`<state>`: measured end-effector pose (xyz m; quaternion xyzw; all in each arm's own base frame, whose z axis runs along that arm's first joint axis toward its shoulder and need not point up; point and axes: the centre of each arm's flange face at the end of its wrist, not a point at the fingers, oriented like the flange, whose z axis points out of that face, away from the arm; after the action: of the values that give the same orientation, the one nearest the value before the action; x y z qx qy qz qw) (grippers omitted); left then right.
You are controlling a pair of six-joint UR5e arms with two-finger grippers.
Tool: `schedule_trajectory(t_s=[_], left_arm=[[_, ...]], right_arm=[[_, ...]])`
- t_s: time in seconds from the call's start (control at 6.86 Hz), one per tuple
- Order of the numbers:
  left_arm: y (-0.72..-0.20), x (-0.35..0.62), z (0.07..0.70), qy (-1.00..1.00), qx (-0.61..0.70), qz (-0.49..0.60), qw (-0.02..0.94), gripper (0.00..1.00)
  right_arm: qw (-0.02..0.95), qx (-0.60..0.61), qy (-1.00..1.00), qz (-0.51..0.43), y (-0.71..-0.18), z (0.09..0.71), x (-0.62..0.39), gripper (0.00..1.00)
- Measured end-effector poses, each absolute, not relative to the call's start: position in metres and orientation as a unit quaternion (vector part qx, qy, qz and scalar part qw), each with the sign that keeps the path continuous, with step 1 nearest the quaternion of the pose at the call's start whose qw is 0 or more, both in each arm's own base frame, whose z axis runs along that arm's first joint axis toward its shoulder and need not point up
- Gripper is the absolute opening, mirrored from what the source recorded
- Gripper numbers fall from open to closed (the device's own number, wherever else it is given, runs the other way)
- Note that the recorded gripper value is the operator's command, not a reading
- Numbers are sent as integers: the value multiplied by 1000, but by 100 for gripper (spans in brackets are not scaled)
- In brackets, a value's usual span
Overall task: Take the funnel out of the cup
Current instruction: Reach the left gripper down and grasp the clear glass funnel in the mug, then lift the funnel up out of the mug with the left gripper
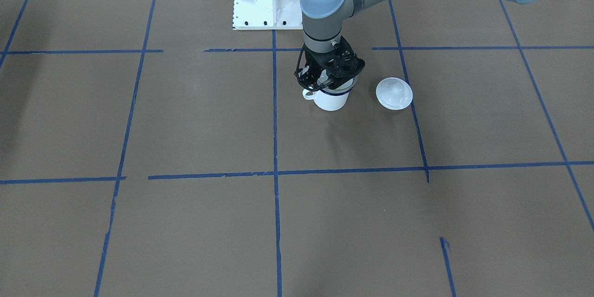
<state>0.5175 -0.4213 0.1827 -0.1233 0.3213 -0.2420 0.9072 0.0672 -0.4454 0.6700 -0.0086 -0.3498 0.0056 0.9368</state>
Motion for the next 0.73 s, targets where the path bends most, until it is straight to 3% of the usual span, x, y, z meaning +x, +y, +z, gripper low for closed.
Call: schedule_trajectory(t_s=[0.73], left_arm=[[-417,512,172,328,-121,-239,906,0]], right_arm=[[937,-9,-350,6,-445,670,67,100]])
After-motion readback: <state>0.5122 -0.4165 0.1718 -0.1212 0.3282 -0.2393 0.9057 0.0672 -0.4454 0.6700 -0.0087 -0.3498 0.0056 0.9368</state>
